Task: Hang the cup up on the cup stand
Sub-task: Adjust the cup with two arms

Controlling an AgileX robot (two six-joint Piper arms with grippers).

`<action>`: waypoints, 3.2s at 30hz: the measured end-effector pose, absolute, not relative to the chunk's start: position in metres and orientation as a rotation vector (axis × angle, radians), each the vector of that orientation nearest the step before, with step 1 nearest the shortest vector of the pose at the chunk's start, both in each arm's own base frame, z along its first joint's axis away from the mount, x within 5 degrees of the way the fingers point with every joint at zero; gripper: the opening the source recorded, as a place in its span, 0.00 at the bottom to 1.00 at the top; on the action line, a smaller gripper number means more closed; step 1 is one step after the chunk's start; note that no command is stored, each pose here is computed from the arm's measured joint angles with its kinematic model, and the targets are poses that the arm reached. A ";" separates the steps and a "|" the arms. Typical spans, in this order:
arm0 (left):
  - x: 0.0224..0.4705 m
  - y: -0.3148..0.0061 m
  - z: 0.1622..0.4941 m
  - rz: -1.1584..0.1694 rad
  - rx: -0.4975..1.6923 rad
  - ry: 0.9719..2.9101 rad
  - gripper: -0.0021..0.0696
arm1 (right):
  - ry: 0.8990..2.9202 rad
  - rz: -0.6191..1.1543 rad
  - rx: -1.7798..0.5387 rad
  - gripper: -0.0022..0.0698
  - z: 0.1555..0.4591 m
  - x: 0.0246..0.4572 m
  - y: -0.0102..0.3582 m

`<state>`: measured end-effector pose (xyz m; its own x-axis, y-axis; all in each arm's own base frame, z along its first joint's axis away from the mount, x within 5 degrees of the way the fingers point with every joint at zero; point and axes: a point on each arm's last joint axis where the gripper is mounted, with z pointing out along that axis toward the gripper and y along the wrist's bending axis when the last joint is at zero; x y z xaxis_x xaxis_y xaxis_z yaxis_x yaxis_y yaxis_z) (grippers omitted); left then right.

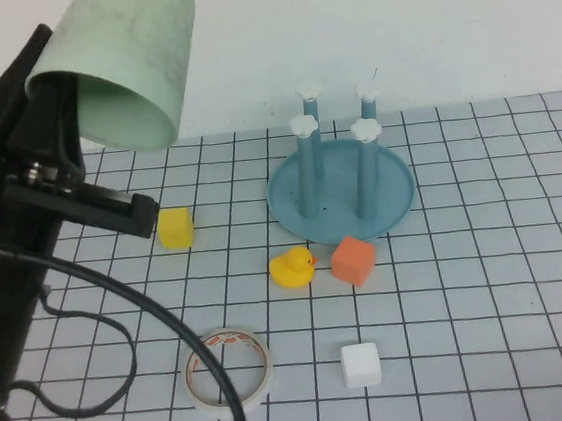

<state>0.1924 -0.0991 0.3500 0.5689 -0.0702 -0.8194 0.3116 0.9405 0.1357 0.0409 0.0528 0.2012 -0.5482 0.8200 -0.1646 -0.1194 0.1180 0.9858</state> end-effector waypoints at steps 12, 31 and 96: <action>0.219 -0.116 0.317 -0.472 0.202 1.088 0.04 | 1.601 1.642 0.494 0.03 0.222 0.031 0.062; 0.220 -0.122 0.311 -0.522 0.225 1.110 0.04 | 1.755 1.495 0.083 0.59 0.354 0.147 0.071; 0.217 -0.128 0.310 -0.370 0.410 1.054 0.04 | 2.066 1.709 0.212 0.94 0.355 0.282 0.256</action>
<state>0.2171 -0.1278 0.3104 0.4463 -0.0971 -0.8896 0.4807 0.8645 0.1468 0.2818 0.2558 0.3550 -0.8877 0.3926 -0.2403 -0.1624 0.2214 0.9616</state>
